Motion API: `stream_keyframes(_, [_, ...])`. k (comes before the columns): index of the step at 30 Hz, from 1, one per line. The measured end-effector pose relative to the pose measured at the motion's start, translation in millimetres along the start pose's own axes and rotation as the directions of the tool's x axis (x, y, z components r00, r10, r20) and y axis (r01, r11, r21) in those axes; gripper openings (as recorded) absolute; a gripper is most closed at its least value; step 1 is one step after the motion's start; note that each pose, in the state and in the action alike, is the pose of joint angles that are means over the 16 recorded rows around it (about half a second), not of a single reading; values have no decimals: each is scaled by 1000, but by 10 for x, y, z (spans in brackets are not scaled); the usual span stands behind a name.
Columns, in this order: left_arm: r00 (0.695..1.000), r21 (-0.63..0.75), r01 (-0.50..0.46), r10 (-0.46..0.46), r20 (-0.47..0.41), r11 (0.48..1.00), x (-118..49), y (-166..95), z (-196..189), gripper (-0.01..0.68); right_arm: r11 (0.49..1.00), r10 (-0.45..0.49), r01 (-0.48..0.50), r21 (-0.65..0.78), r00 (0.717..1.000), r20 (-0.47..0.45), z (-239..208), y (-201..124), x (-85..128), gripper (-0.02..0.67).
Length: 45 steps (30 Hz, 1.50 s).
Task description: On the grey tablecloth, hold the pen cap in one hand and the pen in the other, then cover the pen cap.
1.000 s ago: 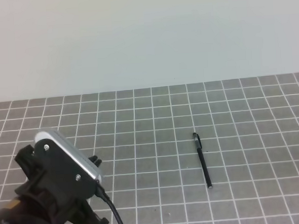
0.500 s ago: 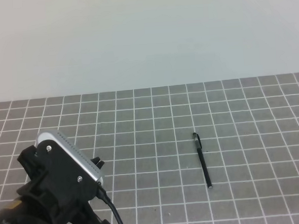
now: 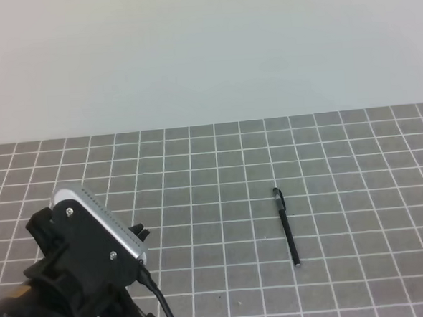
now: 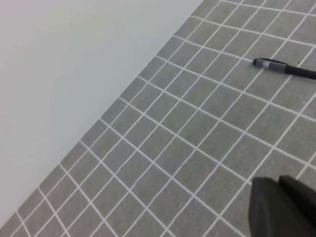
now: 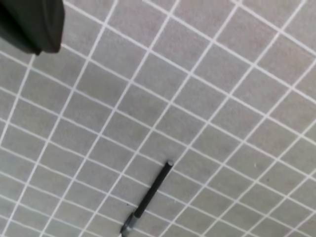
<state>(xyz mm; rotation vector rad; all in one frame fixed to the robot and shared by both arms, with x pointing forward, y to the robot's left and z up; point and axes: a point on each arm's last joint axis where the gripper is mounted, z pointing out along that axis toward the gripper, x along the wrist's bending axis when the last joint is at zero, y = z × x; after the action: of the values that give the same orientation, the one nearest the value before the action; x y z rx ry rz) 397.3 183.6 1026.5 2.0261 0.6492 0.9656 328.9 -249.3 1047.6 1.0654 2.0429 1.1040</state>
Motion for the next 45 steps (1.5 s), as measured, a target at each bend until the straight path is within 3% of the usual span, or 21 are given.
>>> stream_keyframes(15, [1000, -1, 1, -1, 4, 1000, -4, 1, 0, -2, 1000, 4, -4, 8, 1000, 10, -20, -16, -11, 4])
stream_keyframes(25, [1000, 0, 2, -2, 4, 1000, -4, 0, 0, -2, 994, 69, -57, -89, 989, 134, -165, -67, -131, 3])
stream_keyframes(34, [1000, 0, 2, -2, 5, 1000, -4, 0, 0, -2, 960, 162, -82, -268, 943, 289, -214, -461, -165, 2])
stream_keyframes(45, [1000, 0, 3, -3, 6, 1000, -5, 0, 0, -2, 940, 220, -102, -326, 911, 349, -63, -974, -105, 2])
